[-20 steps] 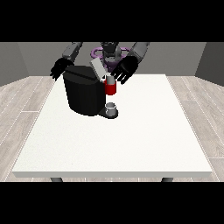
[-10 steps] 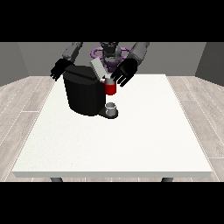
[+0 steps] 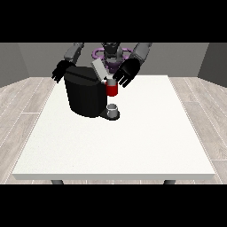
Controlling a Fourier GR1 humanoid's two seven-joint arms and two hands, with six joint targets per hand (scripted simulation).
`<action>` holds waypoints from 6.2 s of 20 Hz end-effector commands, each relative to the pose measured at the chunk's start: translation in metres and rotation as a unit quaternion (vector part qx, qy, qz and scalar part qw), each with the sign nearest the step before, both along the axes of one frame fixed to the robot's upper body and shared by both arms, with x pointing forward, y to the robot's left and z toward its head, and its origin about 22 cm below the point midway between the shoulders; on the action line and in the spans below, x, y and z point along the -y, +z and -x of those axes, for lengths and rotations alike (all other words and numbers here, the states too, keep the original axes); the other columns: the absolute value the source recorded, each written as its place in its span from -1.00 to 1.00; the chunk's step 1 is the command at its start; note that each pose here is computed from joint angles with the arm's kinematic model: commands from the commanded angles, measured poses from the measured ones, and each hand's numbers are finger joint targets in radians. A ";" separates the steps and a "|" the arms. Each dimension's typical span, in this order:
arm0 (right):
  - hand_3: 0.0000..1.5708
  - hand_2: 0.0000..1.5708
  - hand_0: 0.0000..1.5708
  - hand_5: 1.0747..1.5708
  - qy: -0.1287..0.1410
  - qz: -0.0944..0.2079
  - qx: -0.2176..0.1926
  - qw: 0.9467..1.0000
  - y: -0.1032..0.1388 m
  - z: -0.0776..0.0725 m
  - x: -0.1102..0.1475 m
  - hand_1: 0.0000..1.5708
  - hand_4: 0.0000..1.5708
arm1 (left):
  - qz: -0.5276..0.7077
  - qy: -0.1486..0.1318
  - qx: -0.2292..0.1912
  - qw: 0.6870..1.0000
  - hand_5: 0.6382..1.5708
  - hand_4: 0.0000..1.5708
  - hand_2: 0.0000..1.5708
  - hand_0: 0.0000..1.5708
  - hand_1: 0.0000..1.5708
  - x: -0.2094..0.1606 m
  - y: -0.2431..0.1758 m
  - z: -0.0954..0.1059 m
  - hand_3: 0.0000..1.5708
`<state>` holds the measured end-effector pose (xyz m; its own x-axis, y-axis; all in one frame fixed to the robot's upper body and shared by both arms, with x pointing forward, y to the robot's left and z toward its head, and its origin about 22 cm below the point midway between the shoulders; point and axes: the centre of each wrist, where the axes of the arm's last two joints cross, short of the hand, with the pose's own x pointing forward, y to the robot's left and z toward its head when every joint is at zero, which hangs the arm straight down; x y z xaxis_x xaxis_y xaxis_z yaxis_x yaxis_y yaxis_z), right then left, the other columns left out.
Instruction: Insert the coffee pod into the coffee machine and close the lid
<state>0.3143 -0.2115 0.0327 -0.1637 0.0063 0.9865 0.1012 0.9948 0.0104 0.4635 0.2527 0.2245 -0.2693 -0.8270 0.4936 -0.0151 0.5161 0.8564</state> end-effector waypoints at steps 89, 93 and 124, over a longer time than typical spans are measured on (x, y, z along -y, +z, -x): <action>-1.00 -1.00 -1.00 1.00 0.103 0.074 -0.023 0.992 0.022 -0.050 0.056 -1.00 -1.00 | 0.468 -0.042 -0.119 0.875 1.00 -1.00 -1.00 -1.00 -1.00 0.016 -0.211 0.160 -1.00; -1.00 -1.00 -1.00 1.00 0.132 0.085 -0.027 0.987 0.038 -0.058 0.017 -1.00 -1.00 | 0.468 -0.008 -0.103 0.878 1.00 -1.00 -1.00 -1.00 -1.00 -0.017 -0.212 0.160 -1.00; -1.00 -1.00 -1.00 1.00 0.180 0.160 0.012 0.970 0.067 -0.086 -0.059 -1.00 -0.84 | 0.466 -0.005 -0.119 0.877 1.00 -0.85 -1.00 -1.00 -1.00 -0.029 -0.206 0.157 -1.00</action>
<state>0.4021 -0.1710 0.0997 -0.2246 0.2253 0.9481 -0.2337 0.9321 -0.2768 0.3054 0.2741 0.0188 -0.1003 -0.0433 0.9940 0.1006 0.9935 0.0534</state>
